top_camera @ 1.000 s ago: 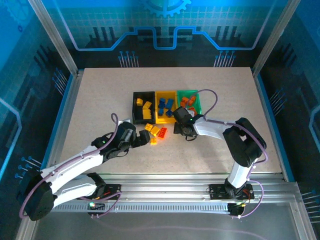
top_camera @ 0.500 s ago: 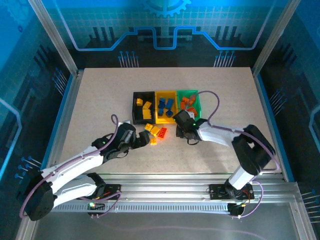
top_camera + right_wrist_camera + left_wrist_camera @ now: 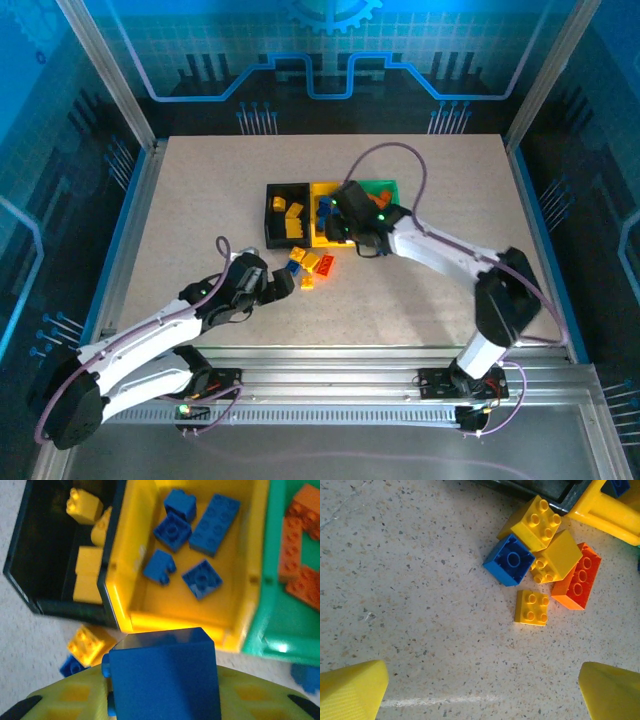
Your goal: Sort the legos into containers by color
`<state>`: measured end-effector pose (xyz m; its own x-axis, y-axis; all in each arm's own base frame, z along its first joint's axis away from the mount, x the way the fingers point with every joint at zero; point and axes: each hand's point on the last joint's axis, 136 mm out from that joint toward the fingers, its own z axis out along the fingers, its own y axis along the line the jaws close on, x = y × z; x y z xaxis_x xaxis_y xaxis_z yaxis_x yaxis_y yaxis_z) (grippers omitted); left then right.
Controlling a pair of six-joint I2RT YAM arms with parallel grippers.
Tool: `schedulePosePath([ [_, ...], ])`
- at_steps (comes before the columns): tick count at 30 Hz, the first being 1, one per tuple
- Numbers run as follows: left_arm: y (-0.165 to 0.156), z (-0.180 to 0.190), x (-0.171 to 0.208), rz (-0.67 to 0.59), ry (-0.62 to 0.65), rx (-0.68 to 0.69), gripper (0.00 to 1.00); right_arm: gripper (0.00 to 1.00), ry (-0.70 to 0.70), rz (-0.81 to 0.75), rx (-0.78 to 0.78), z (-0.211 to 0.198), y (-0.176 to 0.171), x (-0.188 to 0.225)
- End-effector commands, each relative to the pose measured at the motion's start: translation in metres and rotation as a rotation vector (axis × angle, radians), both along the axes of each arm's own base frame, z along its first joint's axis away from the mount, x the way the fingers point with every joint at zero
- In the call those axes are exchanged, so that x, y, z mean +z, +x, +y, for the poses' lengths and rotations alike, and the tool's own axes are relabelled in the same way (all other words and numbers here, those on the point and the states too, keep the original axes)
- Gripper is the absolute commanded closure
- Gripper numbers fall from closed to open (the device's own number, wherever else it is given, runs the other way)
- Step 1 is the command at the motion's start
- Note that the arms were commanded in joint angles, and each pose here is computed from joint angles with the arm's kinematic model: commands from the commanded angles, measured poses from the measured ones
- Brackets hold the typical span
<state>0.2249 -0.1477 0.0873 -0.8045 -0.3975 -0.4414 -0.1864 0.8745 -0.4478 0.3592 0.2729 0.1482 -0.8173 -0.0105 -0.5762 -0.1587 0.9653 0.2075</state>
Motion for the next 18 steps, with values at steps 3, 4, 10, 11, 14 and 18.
schedulePosePath([
  [3, -0.009, 0.006, -0.005, 0.026, 0.031, -0.018, 0.01, 0.54, -0.121, 0.059, -0.096, -0.010, 0.049, -0.032],
  [4, -0.009, 0.006, -0.004, 0.024, 0.032, -0.022, 0.01, 0.54, -0.123, 0.062, -0.100, -0.008, 0.056, -0.034],
  [10, -0.001, -0.001, -0.001, 0.011, 0.052, -0.062, 0.01, 0.33, -0.115, 0.073, -0.111, 0.001, 0.087, -0.036],
  [11, 0.001, -0.004, 0.000, 0.009, 0.057, -0.074, 0.01, 0.27, -0.106, 0.065, -0.110, 0.002, 0.089, -0.031],
  [14, 0.011, -0.012, 0.001, 0.006, 0.076, -0.105, 0.03, 0.20, -0.075, 0.015, -0.091, 0.003, 0.085, -0.010],
  [18, 0.029, -0.021, -0.007, 0.008, 0.133, -0.131, 0.15, 0.20, -0.022, -0.038, -0.069, -0.001, 0.062, 0.013],
])
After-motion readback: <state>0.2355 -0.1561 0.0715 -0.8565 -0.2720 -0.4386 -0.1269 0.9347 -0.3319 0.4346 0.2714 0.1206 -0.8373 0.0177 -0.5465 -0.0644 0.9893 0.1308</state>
